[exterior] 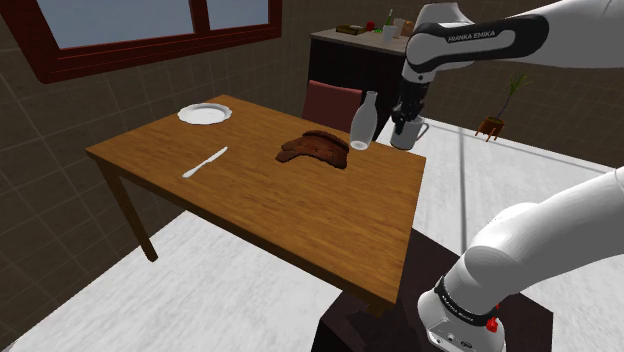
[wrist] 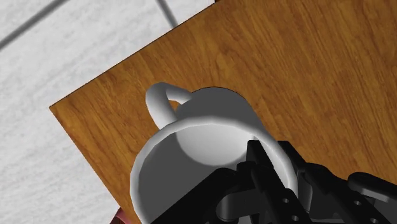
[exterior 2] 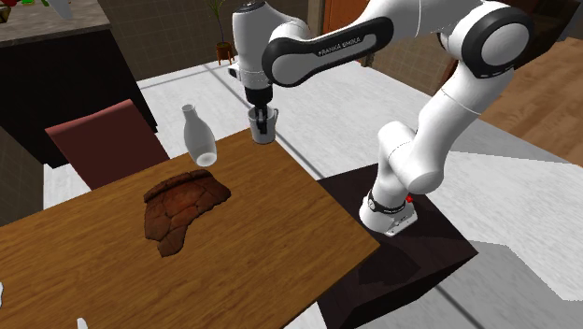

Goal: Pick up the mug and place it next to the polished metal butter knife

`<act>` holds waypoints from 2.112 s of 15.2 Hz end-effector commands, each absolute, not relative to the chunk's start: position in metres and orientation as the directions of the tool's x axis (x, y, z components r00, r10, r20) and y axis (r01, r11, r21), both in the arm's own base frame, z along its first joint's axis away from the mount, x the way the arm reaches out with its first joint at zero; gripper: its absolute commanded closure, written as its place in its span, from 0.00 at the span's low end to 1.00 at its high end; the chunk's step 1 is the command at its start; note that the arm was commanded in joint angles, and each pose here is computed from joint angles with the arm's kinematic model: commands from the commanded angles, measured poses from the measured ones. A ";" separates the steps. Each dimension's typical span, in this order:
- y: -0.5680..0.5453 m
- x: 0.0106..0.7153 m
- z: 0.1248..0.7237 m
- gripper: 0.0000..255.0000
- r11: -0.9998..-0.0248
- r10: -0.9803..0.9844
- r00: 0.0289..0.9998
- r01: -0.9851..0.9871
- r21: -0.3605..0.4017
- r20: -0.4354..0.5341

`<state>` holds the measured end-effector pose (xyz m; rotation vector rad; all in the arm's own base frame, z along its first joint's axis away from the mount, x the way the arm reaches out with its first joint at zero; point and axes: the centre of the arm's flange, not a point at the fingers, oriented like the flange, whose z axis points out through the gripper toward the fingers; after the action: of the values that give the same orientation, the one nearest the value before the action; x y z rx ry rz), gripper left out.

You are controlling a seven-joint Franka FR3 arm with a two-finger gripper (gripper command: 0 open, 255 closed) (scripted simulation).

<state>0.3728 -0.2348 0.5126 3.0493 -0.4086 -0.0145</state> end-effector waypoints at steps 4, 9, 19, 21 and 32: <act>-0.204 0.397 0.521 1.00 -0.963 -0.263 0.965 -0.263 0.066 -0.001; -0.152 0.438 0.522 1.00 -0.963 -0.263 0.965 -0.263 0.066 -0.001; -0.048 0.520 0.522 1.00 -0.963 -0.263 0.965 -0.263 0.066 -0.001; -0.027 0.536 0.522 1.00 -0.963 -0.263 0.965 -0.263 0.066 -0.001; 0.087 0.626 0.523 1.00 -0.963 -0.263 0.965 -0.263 0.066 -0.001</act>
<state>0.6194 0.0763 0.5272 3.0492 -0.4068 -0.0147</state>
